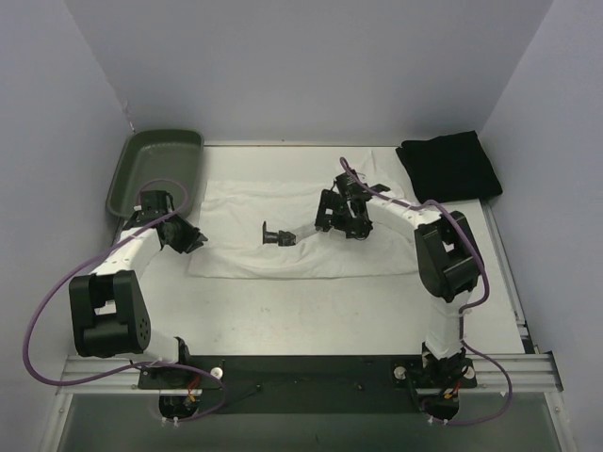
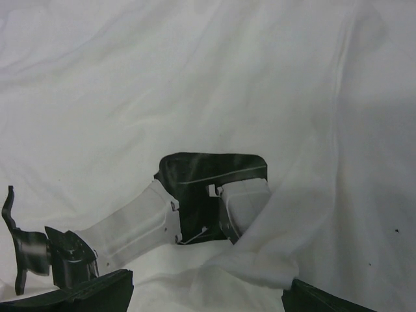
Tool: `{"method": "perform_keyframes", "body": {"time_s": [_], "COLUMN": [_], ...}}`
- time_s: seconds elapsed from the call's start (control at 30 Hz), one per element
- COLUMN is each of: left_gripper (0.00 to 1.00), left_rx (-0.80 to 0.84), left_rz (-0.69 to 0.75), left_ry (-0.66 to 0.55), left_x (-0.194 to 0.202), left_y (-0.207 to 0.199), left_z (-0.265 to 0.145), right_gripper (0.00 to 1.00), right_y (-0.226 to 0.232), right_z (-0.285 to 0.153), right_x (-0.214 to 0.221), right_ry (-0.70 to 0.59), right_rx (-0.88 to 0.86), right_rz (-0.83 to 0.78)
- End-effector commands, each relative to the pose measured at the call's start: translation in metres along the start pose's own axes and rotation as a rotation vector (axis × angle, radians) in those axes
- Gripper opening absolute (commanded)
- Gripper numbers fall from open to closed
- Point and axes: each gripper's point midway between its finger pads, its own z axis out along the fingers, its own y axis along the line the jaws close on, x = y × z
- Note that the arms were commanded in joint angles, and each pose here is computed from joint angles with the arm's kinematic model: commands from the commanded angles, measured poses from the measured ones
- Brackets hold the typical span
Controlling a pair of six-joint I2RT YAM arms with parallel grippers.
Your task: Fold and stack the t-shirts
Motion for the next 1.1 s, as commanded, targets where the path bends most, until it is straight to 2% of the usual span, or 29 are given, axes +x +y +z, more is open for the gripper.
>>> {"method": "perform_keyframes", "body": {"time_s": [0.0,0.3,0.4,0.43,0.53,0.6,0.73,0.83,1.03,1.07], "left_gripper": [0.30,0.30,0.31,0.31,0.30,0.27,0.09,0.09,0.09,0.13], "left_rx": [0.050,0.056,0.057,0.054,0.058,0.072,0.070,0.098,0.157,0.157], "left_rz": [0.017,0.006,0.012,0.015,0.029,0.058,0.133,0.203,0.346,0.360], "left_ry": [-0.039,-0.041,-0.035,-0.037,-0.039,-0.042,-0.021,-0.011,0.053,0.067], "left_x": [-0.012,-0.012,-0.011,-0.011,-0.011,-0.013,-0.002,0.016,0.055,0.061], "left_y": [-0.013,-0.012,-0.011,-0.011,-0.014,-0.023,-0.042,-0.067,-0.119,-0.122], "left_z": [-0.007,-0.004,-0.003,-0.004,-0.005,-0.006,-0.006,-0.007,0.000,0.006], "right_gripper": [1.00,1.00,1.00,1.00,1.00,1.00,1.00,1.00,1.00,1.00], "right_y": [0.022,0.058,0.069,0.073,0.069,0.067,0.076,0.078,0.045,0.040], "right_z": [-0.004,0.009,-0.002,-0.021,-0.051,-0.069,-0.080,-0.079,-0.061,-0.059], "right_x": [-0.035,-0.083,-0.087,-0.097,-0.085,-0.070,-0.016,0.022,0.076,0.082], "right_ry": [-0.062,-0.132,-0.157,-0.218,-0.256,-0.250,-0.161,-0.102,-0.049,-0.046], "right_rx": [-0.047,-0.139,-0.172,-0.186,-0.169,-0.171,-0.196,-0.192,-0.117,-0.111], "right_rz": [0.006,0.013,-0.001,-0.011,-0.048,-0.076,-0.148,-0.194,-0.205,-0.203]}}
